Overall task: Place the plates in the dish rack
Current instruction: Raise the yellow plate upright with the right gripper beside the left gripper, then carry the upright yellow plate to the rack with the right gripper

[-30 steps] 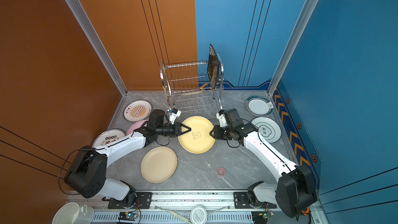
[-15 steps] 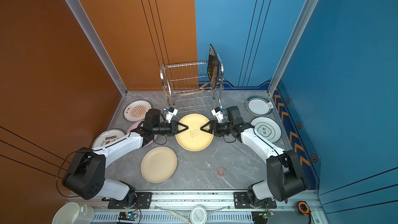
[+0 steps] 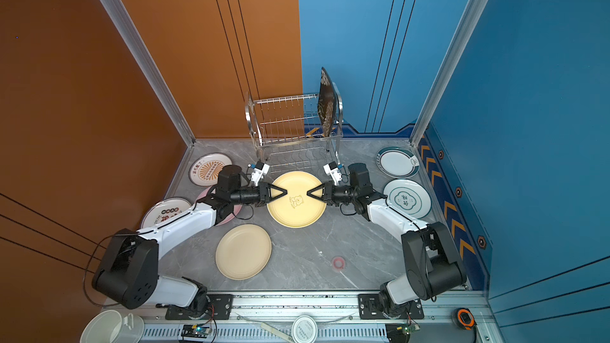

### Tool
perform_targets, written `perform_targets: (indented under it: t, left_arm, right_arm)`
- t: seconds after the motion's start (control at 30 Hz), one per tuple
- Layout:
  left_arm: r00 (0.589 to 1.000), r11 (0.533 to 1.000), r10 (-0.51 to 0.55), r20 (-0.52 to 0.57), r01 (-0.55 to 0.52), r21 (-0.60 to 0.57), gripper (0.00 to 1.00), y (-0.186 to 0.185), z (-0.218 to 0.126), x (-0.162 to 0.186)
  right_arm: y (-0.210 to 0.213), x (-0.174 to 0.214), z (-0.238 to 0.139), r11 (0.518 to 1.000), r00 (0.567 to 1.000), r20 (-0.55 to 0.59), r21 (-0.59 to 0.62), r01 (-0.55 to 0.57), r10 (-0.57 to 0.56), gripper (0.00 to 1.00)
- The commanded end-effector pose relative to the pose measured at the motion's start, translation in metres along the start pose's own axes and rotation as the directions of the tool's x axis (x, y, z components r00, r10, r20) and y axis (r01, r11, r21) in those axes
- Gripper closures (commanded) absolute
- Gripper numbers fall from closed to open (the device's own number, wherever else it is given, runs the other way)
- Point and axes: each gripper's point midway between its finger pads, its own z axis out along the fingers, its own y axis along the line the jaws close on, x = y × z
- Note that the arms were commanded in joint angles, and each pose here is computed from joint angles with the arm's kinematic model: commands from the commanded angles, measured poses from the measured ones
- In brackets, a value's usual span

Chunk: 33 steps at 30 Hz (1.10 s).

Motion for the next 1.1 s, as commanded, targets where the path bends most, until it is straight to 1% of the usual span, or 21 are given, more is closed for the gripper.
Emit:
perform_targets:
  t: [0.0,0.07,0.1,0.2,0.23,0.3,0.37,0.43,0.57,0.77,0.83,0.9,0.93,0.97,1.07]
  left_arm:
    - [0.999,1.0,0.025,0.024,-0.025,-0.009,0.52,0.002,-0.004,-0.003]
    - [0.999,0.999,0.018,0.038,-0.017,-0.031,0.42,0.007,-0.008,-0.004]
    - [0.999,0.999,0.015,0.043,-0.013,-0.045,0.39,0.009,-0.01,-0.005]
    - [0.999,0.995,0.017,0.05,-0.011,-0.102,0.32,0.017,-0.017,-0.005]
    - [0.998,0.993,0.02,0.054,-0.013,-0.12,0.29,0.02,-0.02,-0.005]
    - [0.998,0.987,0.018,0.067,-0.007,-0.162,0.25,0.026,-0.026,-0.007]
    - [0.997,0.983,0.013,0.081,0.002,-0.184,0.22,0.03,-0.032,-0.009]
    - [0.996,0.979,0.007,0.092,0.012,-0.205,0.21,0.035,-0.036,-0.011]
    - [0.996,0.96,0.024,0.091,0.003,-0.281,0.17,0.042,-0.043,-0.012]
    - [0.994,0.933,0.043,0.097,-0.005,-0.359,0.15,0.052,-0.051,-0.011]
    - [0.993,0.929,0.046,0.104,-0.004,-0.371,0.15,0.054,-0.052,-0.012]
    - [0.993,0.925,0.05,0.109,-0.005,-0.38,0.1,0.056,-0.053,-0.012]
    - [0.993,0.923,0.051,0.109,-0.005,-0.385,0.09,0.057,-0.053,-0.012]
    - [0.992,0.921,0.052,0.112,-0.005,-0.39,0.09,0.058,-0.054,-0.012]
    - [0.992,0.916,0.06,0.111,-0.01,-0.401,0.08,0.059,-0.055,-0.011]
  right_arm:
    - [0.014,-0.005,-0.009,1.0,1.0,0.007,0.0,0.027,-0.027,1.0]
    - [0.009,-0.004,-0.015,0.995,0.998,0.006,0.084,0.057,-0.058,1.0]
    - [0.007,-0.004,-0.018,0.991,0.998,0.006,0.121,0.066,-0.067,1.0]
    - [0.004,-0.008,-0.033,0.968,0.994,0.039,0.233,0.094,-0.106,1.0]
    - [0.002,-0.012,-0.039,0.953,0.99,0.062,0.284,0.105,-0.127,1.0]
    - [-0.004,-0.014,-0.053,0.911,0.984,0.082,0.396,0.114,-0.158,1.0]
    - [-0.006,-0.015,-0.068,0.859,0.975,0.091,0.494,0.132,-0.202,1.0]
    - [-0.004,-0.019,-0.081,0.811,0.964,0.104,0.568,0.143,-0.243,1.0]
    - [0.02,-0.026,-0.102,0.705,0.931,0.105,0.684,0.186,-0.349,1.0]
    - [0.072,-0.038,-0.125,0.543,0.868,0.085,0.808,0.228,-0.49,1.0]
    - [0.091,-0.042,-0.129,0.499,0.846,0.075,0.833,0.237,-0.527,1.0]
    - [0.112,-0.048,-0.132,0.447,0.818,0.061,0.859,0.249,-0.572,1.0]
    - [0.12,-0.051,-0.134,0.423,0.804,0.057,0.871,0.249,-0.591,1.0]
    - [0.131,-0.055,-0.136,0.402,0.787,0.059,0.882,0.247,-0.614,1.0]
    - [0.162,-0.066,-0.135,0.36,0.733,0.058,0.896,0.262,-0.677,1.0]
